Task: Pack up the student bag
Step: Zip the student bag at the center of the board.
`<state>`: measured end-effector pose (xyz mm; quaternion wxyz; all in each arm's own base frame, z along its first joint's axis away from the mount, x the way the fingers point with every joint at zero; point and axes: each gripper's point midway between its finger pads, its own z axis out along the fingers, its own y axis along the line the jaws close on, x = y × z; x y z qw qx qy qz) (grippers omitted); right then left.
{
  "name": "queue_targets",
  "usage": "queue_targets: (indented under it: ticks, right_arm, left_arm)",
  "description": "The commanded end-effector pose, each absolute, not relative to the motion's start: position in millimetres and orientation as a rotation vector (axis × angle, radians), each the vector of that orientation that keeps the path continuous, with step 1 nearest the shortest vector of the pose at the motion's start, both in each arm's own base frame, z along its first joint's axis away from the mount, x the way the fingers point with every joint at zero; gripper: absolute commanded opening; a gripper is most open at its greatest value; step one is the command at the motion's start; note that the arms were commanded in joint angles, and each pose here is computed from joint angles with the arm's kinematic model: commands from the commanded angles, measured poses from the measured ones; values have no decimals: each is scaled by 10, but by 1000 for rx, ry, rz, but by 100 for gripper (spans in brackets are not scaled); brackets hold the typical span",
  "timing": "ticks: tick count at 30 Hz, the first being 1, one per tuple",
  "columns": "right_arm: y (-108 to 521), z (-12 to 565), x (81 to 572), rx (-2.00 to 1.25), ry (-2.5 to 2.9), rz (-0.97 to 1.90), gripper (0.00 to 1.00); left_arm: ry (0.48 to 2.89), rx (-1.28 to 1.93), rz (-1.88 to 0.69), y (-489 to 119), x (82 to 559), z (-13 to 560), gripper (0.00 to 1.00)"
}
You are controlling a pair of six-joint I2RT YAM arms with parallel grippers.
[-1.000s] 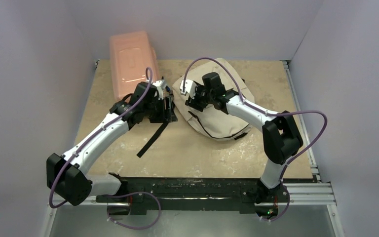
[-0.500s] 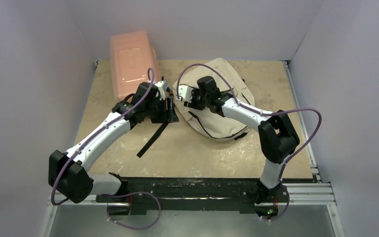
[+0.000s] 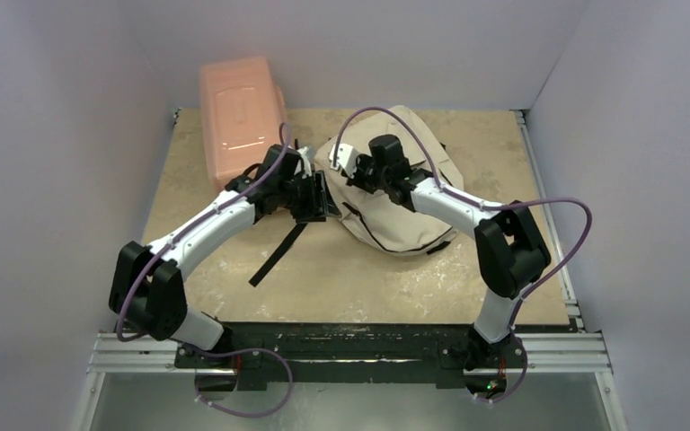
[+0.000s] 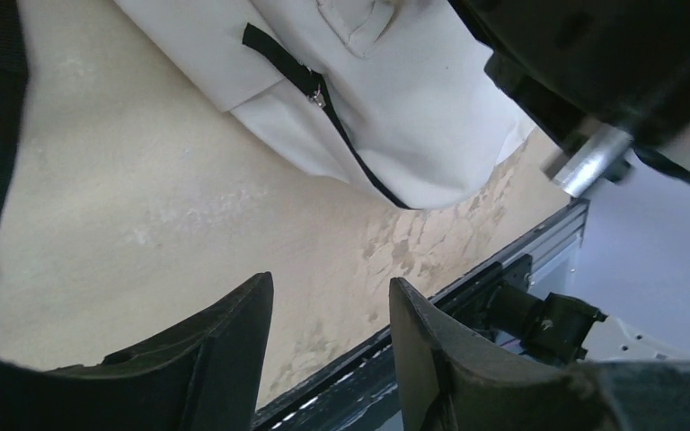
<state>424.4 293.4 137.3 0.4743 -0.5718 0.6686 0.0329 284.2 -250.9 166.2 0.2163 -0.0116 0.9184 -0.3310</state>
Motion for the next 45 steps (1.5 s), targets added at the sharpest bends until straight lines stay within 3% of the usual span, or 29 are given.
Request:
queue_targets:
  ticks: [1, 9, 16, 20, 28, 36, 38, 45]
  right_arm:
    - [3085, 1684, 3994, -1215, 1654, 423, 0]
    - [2864, 2092, 4043, -833, 1723, 661, 0]
    - [2928, 2228, 3874, -785, 1690, 778, 0]
    - [2822, 2157, 3896, -772, 1722, 706, 0]
    - [2665, 1828, 3908, -978, 1718, 458, 35]
    - [2645, 2039, 3700, -1074, 1490, 390, 54]
    - [2634, 2027, 3664, -1100, 1438, 369, 55]
    - [2608, 1716, 3756, -1265, 1374, 314, 45]
  left_arm:
    - [2489, -111, -1099, -2814, 3123, 1838, 49]
    - [2494, -270, -1210, -3190, 3627, 1533, 49]
    - [2577, -353, -1142, -3266, 3799, 1238, 55]
    - [2586, -372, -1107, -3229, 3821, 1151, 53]
    - [2611, -386, -1095, -3176, 3732, 969, 44]
    - [2609, -388, -1083, -3136, 3726, 940, 43]
    - [2609, -389, -1082, -3128, 3726, 942, 43]
    - [2622, -396, -1092, -3116, 3704, 929, 43]
